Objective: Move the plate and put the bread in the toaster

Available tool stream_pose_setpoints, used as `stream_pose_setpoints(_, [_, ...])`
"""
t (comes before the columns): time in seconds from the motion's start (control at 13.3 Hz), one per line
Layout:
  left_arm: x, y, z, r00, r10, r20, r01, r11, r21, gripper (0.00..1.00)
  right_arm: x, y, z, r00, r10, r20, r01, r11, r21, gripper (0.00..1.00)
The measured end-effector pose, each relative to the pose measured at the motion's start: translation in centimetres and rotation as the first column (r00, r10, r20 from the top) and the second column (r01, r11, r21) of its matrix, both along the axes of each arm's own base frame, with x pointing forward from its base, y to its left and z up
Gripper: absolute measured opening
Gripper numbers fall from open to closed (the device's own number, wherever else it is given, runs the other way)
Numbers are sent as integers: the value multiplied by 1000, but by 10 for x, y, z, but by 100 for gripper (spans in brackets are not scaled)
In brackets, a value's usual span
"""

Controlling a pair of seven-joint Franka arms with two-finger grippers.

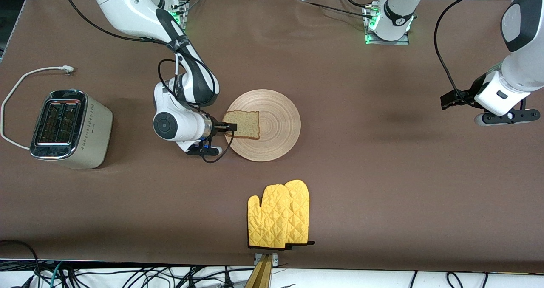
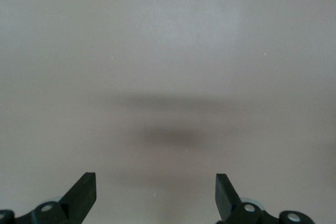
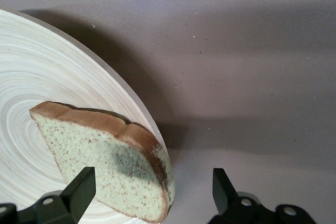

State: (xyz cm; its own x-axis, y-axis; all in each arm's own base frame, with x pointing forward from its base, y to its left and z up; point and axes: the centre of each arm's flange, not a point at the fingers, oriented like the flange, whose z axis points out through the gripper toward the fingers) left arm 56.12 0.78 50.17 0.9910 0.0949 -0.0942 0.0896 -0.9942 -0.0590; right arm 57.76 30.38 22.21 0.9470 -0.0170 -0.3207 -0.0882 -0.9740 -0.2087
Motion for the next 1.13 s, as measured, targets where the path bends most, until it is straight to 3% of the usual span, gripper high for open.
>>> stream_pose_setpoints(0.23, [3,0,26,999,0,53,-1,1000,1,100,-8,11,-2,1000,13,-9,-13,1000,-5,95])
stream_pose_setpoints(0.6, [4,-6,38,997,5,73,-5,1000,2,100,-16,20,-5,1000,19,-18,-20,1000,-13,75])
stream_pose_setpoints(0.75, [2,-8,46,996,12,84,-12,1000,2,100,-16,19,-5,1000,17,-18,-18,1000,-14,57])
stream_pose_setpoints(0.83, [1,-9,49,996,17,88,-17,1000,2,100,-15,19,-5,1000,17,-17,-17,1000,-14,56])
stream_pose_setpoints(0.9, [0,-10,51,996,18,91,-19,1000,3,100,-15,19,-5,1000,17,-17,-17,1000,-15,50])
stream_pose_setpoints(1.13, [0,-13,53,995,14,95,-14,1000,3,100,-15,19,-5,1000,23,-13,-23,1000,-19,16])
